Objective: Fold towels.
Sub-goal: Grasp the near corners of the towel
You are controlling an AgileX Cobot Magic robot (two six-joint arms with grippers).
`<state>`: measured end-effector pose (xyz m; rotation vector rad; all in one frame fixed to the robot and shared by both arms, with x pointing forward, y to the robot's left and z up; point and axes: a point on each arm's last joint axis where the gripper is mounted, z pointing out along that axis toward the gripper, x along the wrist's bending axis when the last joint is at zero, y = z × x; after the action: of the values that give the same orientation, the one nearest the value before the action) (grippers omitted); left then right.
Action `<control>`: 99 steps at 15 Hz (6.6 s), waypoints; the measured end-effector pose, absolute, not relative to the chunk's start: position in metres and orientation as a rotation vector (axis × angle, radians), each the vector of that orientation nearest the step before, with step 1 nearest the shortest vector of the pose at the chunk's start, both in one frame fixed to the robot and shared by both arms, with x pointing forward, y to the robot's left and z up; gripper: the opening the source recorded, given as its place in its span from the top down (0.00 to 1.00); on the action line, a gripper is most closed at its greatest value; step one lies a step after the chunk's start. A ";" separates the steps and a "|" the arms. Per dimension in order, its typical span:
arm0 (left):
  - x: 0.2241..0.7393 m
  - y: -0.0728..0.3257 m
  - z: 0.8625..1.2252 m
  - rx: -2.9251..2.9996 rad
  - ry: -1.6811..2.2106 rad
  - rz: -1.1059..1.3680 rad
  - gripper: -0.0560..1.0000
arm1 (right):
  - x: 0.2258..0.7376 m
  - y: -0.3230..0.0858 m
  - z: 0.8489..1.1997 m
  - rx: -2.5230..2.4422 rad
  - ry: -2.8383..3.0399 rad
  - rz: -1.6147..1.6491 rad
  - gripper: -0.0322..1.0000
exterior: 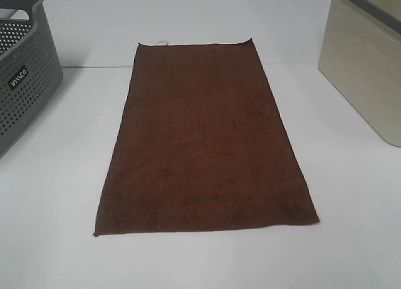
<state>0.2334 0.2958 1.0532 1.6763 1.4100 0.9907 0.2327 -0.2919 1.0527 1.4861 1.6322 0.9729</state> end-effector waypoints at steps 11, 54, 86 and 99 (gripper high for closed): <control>0.233 0.296 1.053 1.676 1.410 0.991 0.21 | 0.233 -0.292 1.053 1.486 1.632 0.973 0.15; 0.233 0.296 1.053 1.676 1.410 0.991 0.21 | 0.233 -0.292 1.053 1.486 1.632 0.973 0.15; 0.508 0.247 0.880 1.577 1.867 -0.343 0.23 | 0.510 -0.261 0.907 2.385 2.144 0.821 0.17; 0.543 0.195 0.845 1.702 1.805 -0.408 0.88 | 0.538 -0.229 0.864 2.344 2.257 0.738 0.82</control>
<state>0.5426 0.1954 0.8446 1.7018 1.8046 -0.4080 0.5382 -0.2291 0.8640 2.3441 2.2572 0.7385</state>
